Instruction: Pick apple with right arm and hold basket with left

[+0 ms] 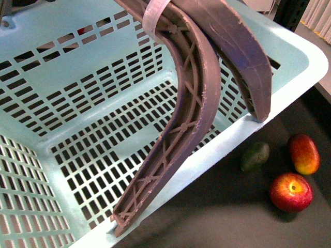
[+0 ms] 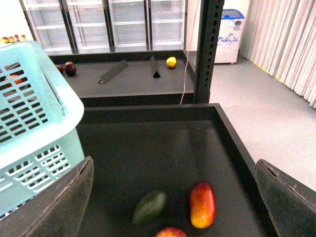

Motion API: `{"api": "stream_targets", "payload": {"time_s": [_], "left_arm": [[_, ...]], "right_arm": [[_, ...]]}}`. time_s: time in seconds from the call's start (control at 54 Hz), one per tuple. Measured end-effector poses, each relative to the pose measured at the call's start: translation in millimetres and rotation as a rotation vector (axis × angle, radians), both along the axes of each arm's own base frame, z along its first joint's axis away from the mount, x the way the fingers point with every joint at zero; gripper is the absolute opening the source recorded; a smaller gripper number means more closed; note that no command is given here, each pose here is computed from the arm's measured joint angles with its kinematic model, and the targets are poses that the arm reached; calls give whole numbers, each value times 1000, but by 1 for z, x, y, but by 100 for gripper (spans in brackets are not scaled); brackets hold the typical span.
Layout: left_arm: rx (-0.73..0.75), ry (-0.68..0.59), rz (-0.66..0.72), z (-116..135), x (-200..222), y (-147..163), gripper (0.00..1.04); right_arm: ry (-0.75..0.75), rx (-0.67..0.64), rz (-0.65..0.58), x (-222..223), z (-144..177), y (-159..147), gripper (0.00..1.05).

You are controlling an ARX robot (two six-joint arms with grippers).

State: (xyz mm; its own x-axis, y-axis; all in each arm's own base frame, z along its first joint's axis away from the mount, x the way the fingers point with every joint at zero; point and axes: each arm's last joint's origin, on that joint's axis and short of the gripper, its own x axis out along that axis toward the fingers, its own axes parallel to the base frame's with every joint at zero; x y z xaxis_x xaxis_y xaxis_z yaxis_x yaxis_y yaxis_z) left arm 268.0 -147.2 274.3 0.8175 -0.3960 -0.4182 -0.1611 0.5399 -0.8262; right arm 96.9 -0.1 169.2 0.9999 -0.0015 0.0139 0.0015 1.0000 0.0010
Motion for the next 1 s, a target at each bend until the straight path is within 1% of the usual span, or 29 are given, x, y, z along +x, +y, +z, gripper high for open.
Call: {"api": "stream_targets", "payload": {"time_s": [0.185, 0.519, 0.574, 0.593, 0.611, 0.63, 0.704, 0.796, 0.907, 1.0], "left_arm": [[25, -12, 2, 0, 0, 0, 15], [21, -10, -5, 0, 0, 0, 15], [21, -10, -4, 0, 0, 0, 15], [23, -11, -4, 0, 0, 0, 15], [23, -11, -2, 0, 0, 0, 15], [23, -11, 0, 0, 0, 0, 15], [24, -12, -1, 0, 0, 0, 15], [25, -12, -2, 0, 0, 0, 15], [23, -11, -2, 0, 0, 0, 15], [22, -10, -5, 0, 0, 0, 15]], "right_arm": [[0, 0, 0, 0, 0, 0, 96], [3, 3, -1, 0, 0, 0, 96], [147, 56, -13, 1, -1, 0, 96], [225, 80, -27, 2, -2, -1, 96], [264, 92, -33, 2, -2, -2, 96], [333, 104, -46, 5, -3, -2, 96], [449, 140, -65, 14, -9, -5, 96], [500, 174, -64, 32, -15, -11, 96], [520, 181, -74, 78, -23, -23, 96], [577, 148, -74, 116, -43, -31, 96]]}}
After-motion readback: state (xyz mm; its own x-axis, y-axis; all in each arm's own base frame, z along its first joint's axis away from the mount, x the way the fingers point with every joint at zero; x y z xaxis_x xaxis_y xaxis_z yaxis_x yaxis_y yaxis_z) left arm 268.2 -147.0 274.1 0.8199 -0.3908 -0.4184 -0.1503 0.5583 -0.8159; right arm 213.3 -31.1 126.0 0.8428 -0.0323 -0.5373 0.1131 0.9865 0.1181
